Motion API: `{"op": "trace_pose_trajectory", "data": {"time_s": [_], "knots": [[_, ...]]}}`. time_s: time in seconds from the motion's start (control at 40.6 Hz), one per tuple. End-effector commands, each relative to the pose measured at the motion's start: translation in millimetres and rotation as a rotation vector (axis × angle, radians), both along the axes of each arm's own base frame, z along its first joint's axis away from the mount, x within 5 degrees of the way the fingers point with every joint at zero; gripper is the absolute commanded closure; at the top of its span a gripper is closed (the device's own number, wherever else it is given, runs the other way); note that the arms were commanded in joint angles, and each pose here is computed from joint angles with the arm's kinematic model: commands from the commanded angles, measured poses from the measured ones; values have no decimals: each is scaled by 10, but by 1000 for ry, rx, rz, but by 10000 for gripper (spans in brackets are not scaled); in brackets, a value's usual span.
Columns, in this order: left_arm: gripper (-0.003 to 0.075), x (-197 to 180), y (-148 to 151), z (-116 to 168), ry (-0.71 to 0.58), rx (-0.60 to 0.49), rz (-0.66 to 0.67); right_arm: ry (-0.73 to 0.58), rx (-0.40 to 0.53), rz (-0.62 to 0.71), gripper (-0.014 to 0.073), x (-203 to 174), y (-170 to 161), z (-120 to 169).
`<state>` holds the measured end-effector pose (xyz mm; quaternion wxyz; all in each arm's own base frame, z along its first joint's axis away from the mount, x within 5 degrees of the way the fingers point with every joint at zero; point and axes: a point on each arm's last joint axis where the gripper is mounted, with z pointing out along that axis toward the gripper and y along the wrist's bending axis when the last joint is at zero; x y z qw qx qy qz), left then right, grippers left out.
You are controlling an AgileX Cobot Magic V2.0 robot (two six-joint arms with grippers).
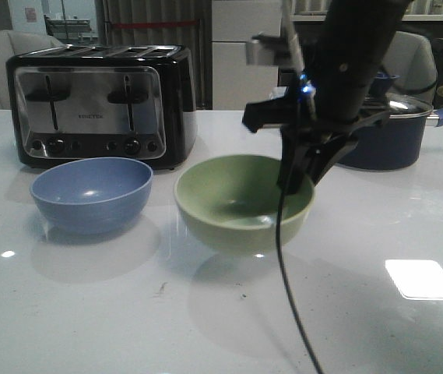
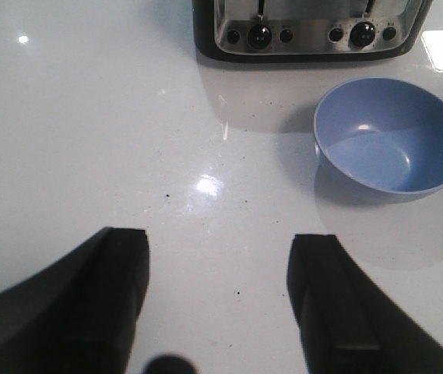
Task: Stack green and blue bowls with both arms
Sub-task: 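Slide the green bowl toward the table center and release it, then lift the right gripper away from the green bowl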
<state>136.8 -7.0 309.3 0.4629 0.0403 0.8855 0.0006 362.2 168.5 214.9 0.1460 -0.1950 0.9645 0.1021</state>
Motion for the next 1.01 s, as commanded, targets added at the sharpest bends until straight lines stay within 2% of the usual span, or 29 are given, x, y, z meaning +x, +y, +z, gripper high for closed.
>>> {"op": "trace_pose_trajectory", "data": {"time_s": [0.0, 0.123, 0.197, 0.246, 0.296, 0.369, 0.542, 0.764, 0.985], "knots": [[278, 49, -17, 154, -100, -24, -2, -69, 32, 31, 543, 10, 132, 138], [278, 49, -17, 154, -100, -24, -2, -50, 17, 40, 482, 24, 161, 37], [278, 49, -17, 154, -100, -24, -2, -60, 12, 43, 350, 29, 156, 50], [278, 49, -17, 154, -100, -24, -2, -73, 16, 43, 214, 28, 154, 82], [278, 49, -17, 154, -100, -24, -2, -98, 19, 56, 117, 22, 150, 142], [278, 49, -17, 154, -100, -24, -2, -144, 24, 92, 51, -11, 140, 279], [278, 50, -17, 155, -102, -24, -2, -262, 41, 175, 83, -288, 93, 670], [278, 50, -17, 155, -102, -24, -2, -451, 107, 235, 98, -991, -36, 1026], [277, 68, -27, 144, -94, -22, -9, -529, 140, 236, 98, -1591, -341, 981]]}}
